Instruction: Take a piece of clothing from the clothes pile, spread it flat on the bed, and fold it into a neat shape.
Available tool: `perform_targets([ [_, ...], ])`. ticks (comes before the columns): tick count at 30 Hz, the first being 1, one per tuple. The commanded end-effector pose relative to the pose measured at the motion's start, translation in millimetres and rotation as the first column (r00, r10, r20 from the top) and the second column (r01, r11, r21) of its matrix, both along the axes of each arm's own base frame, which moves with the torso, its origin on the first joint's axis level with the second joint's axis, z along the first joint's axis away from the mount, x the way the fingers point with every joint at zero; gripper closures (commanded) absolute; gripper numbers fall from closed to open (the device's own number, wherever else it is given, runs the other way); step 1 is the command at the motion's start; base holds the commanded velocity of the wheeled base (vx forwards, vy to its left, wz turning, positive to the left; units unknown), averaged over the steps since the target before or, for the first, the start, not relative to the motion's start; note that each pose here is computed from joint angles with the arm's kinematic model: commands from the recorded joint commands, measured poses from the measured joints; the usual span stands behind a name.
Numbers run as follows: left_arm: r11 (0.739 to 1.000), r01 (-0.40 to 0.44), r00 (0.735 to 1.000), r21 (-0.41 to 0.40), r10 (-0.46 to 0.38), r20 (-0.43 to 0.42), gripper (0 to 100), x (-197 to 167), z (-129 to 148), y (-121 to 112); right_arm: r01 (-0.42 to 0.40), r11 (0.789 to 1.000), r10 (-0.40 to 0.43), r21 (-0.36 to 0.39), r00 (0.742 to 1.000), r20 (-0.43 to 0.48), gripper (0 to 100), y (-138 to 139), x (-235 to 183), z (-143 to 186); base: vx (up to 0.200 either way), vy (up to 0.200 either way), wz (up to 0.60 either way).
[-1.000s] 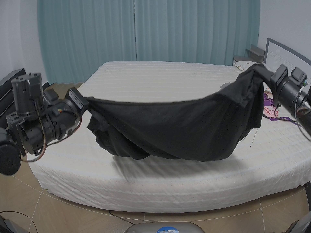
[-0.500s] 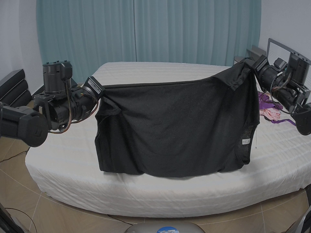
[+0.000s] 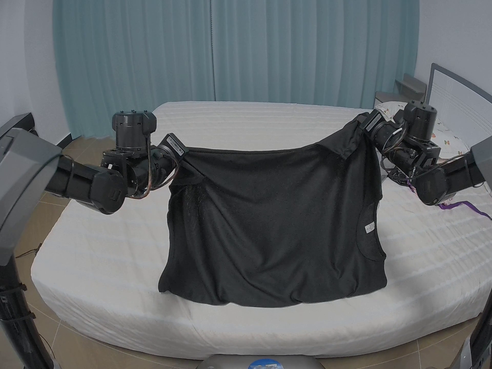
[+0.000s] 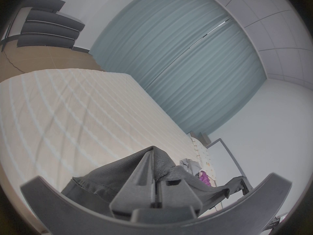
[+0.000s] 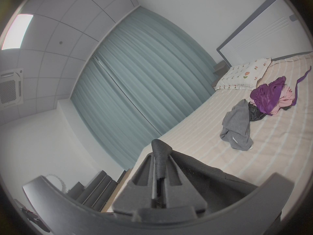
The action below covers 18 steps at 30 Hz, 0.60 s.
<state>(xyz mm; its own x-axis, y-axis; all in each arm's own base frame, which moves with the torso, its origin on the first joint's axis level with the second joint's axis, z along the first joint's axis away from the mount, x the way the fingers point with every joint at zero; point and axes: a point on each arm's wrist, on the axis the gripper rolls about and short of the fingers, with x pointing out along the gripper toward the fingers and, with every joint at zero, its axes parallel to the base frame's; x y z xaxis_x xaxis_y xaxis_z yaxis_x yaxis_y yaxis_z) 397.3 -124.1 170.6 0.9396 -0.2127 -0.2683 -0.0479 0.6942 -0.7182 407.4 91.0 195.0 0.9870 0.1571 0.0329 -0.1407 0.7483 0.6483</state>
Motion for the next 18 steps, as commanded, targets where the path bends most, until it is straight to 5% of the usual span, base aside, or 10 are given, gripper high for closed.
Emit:
perform_targets([
  [1, 1.000, -0.010, 0.996, 0.028, 0.012, -0.085, 100, 35.0, -52.5, -6.5, 0.006, 0.999, -0.009, -0.033, 0.996, -0.084, 100, 4.9, 35.8, -50.4, 0.000, 0.000, 0.00],
  [18, 0.999, -0.023, 0.978, 0.044, 0.032, -0.208, 100, 65.4, -137.7, -17.9, 0.003, 0.998, -0.016, -0.059, 0.974, -0.225, 100, 10.9, 66.6, -157.0, 0.000, 0.000, 0.00],
])
